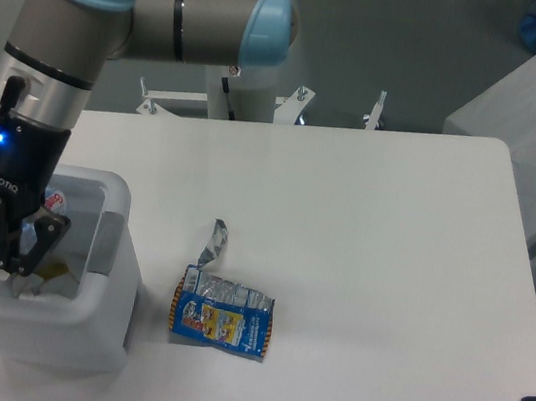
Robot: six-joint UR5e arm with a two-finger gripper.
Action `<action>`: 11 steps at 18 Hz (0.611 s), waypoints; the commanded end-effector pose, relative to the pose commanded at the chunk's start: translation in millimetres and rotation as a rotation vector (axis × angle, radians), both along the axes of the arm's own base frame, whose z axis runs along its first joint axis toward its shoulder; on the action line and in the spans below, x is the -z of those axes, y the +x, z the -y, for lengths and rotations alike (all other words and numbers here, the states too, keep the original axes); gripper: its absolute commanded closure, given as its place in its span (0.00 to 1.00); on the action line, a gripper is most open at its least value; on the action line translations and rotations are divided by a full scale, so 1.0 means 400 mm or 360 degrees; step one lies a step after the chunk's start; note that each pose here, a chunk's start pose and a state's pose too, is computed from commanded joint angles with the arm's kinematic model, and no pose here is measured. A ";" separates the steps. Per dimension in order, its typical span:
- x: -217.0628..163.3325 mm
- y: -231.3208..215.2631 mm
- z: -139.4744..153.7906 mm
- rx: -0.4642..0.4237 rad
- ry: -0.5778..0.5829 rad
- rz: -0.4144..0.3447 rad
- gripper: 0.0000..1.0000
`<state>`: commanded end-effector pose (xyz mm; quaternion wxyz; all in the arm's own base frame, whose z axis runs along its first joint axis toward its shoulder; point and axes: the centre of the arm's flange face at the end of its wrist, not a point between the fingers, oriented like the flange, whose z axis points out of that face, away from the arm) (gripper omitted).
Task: Place the trash in the trash can
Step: 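Open the gripper to drop the bottle into the bin, then move the gripper back over the blue snack wrapper and lower it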
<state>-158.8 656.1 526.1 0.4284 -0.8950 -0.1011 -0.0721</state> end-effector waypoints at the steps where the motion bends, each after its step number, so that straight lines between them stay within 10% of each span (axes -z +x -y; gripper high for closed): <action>1: -0.006 0.002 0.008 -0.0010 0.0002 0.0008 0.04; 11: 0.003 -0.273 0.133 -0.0313 -0.0021 0.0034 0.01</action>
